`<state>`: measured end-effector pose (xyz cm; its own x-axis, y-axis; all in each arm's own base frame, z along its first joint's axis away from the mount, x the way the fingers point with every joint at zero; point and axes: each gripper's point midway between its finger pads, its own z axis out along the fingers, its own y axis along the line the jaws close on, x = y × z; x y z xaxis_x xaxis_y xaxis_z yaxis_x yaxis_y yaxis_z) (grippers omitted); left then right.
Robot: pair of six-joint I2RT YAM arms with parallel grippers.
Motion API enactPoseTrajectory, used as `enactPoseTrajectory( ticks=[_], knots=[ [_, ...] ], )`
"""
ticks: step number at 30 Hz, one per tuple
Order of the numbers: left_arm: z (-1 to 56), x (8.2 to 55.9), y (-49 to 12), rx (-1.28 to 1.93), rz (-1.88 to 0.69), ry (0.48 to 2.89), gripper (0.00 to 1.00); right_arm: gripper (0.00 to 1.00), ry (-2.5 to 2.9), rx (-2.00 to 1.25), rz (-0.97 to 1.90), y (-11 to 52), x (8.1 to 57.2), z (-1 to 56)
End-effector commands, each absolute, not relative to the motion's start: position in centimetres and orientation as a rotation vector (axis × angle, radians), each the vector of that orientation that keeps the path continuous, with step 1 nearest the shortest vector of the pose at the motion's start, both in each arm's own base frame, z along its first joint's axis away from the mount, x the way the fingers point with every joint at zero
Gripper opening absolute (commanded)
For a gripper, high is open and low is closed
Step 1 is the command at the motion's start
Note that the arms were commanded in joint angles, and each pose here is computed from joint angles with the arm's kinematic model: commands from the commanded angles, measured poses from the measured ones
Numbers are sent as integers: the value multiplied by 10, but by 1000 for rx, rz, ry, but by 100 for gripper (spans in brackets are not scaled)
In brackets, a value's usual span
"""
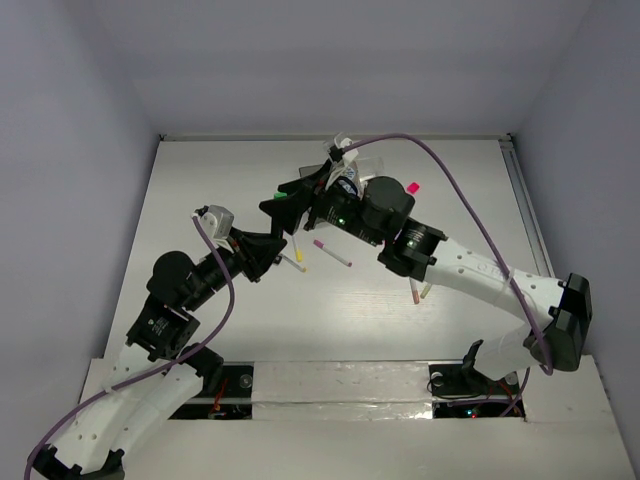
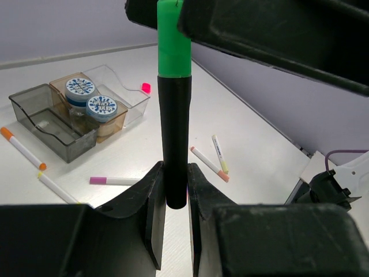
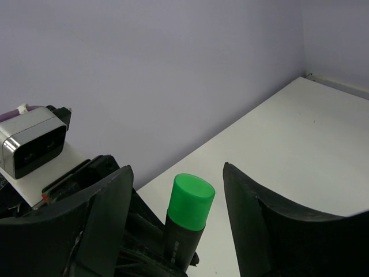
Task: Sort the stationery into containers
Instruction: Close the pen cap on the pen.
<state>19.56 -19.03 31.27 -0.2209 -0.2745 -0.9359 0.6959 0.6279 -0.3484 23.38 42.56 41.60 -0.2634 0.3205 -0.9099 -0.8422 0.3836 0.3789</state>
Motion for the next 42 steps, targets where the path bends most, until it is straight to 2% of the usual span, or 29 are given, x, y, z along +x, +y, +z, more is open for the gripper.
enactPoseTrajectory(
  ticks=[1, 20, 27, 32, 35, 36, 39, 42],
  knots=[
    [325, 194, -193, 373, -954, 1495, 0, 68, 1323, -466, 1215, 424, 239, 453],
    [325, 194, -193, 372, -955, 1497, 0, 57, 1336, -435, 1235, 436, 247, 450],
    [326, 192, -194, 376, -958, 1491, 0, 35, 1351, -432, 1236, 438, 248, 445],
    [328, 193, -192, 364, -949, 1487, 0, 24, 1370, -432, 1242, 438, 248, 436],
    [333, 195, -189, 348, -933, 1473, 0, 13, 1394, -447, 1256, 441, 245, 425],
    [335, 196, -188, 340, -928, 1467, 0, 6, 1407, -455, 1265, 442, 244, 419],
    [345, 195, -185, 330, -920, 1442, 0, 0, 1433, -467, 1275, 443, 241, 406],
    [358, 195, -182, 324, -908, 1409, 0, 0, 1479, -502, 1290, 447, 236, 380]
  ],
)
